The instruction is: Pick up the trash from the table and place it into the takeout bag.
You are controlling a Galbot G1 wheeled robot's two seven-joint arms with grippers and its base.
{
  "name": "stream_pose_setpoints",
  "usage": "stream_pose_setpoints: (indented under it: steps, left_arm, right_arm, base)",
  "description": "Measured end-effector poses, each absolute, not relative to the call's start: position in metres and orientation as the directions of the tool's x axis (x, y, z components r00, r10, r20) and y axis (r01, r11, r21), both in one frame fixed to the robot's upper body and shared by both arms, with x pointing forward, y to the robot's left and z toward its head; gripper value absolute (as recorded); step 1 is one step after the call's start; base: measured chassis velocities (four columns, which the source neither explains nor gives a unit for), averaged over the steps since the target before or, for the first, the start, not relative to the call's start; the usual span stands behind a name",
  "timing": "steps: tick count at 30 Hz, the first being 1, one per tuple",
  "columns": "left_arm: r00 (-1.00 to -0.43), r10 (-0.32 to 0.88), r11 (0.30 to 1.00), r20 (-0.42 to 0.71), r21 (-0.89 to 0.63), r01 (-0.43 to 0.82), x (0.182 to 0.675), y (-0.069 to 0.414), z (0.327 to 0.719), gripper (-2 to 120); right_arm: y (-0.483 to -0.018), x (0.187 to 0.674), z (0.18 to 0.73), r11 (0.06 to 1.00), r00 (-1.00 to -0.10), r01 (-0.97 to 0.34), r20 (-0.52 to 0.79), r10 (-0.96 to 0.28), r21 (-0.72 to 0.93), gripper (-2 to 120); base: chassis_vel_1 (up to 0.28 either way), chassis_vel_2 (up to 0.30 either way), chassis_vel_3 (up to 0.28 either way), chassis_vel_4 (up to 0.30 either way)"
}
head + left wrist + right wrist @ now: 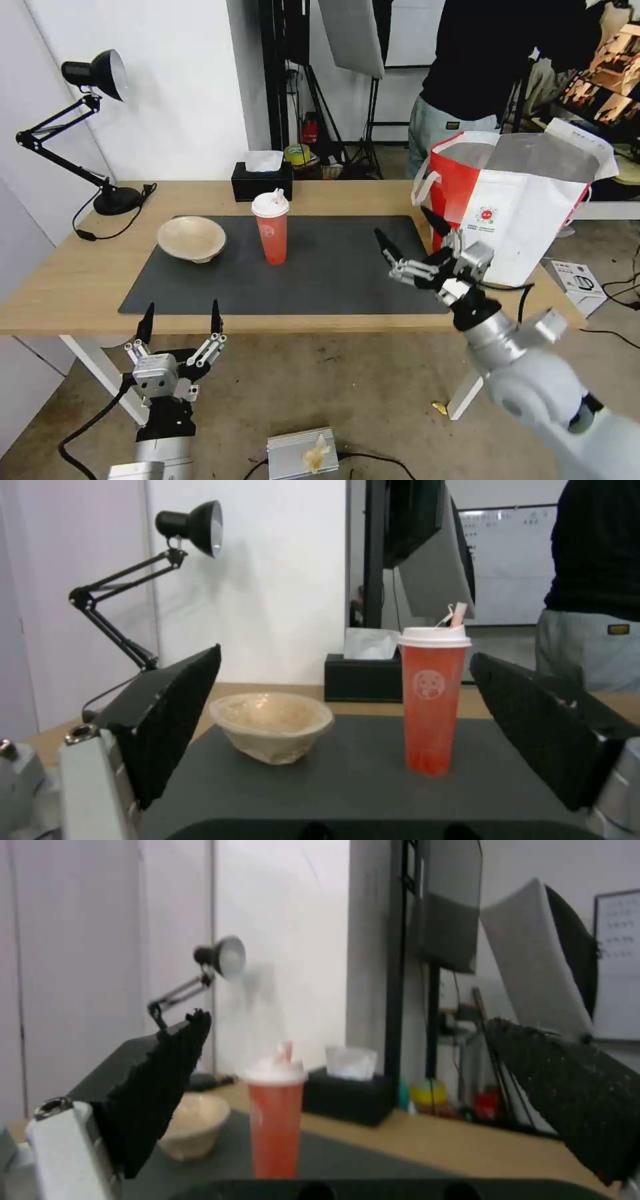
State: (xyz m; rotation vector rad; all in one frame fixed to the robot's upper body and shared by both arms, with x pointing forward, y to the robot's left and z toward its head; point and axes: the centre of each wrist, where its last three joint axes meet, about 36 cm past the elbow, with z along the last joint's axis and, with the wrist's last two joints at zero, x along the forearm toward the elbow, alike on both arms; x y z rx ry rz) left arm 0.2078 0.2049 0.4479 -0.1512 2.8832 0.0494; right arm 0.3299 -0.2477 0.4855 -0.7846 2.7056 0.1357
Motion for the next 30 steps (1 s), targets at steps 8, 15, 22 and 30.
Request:
stream_pose_setpoints:
  steps: [8, 15, 22, 30]
  left_arm:
    - [-0.961, -0.095, 0.994, -0.259, 0.023, -0.105, 0.208, 0.206, 0.448, 100]
    - [-0.962, -0.093, 0.995, -0.257, 0.019, -0.102, 0.21, 0.205, 0.446, 100]
    - [-0.963, -0.09, 0.995, -0.256, 0.017, -0.098, 0.211, 0.206, 0.445, 100]
    - [-0.963, -0.092, 0.995, -0.255, 0.01, -0.097, 0.211, 0.202, 0.445, 100]
  right_arm:
    - [-0.235, 0.298, 0.466, 0.885, -0.856, -0.466, -0.249, -0.453, -0.009, 100]
    - [-0.224, 0.266, 0.441, 0.931, -0.919, -0.364, -0.154, -0.363, -0.02, 100]
    - [-0.217, 0.235, 0.437, 0.965, -0.964, -0.258, -0.054, -0.261, -0.055, 100]
    - [-0.216, 0.225, 0.45, 0.978, -0.983, -0.186, 0.019, -0.185, -0.094, 100]
  base:
    - [0.0, 0.0, 0.0, 0.0]
    - [0.0, 0.0, 0.0, 0.0]
    - [0.0, 0.0, 0.0, 0.0]
    - [0.0, 0.0, 0.0, 0.0]
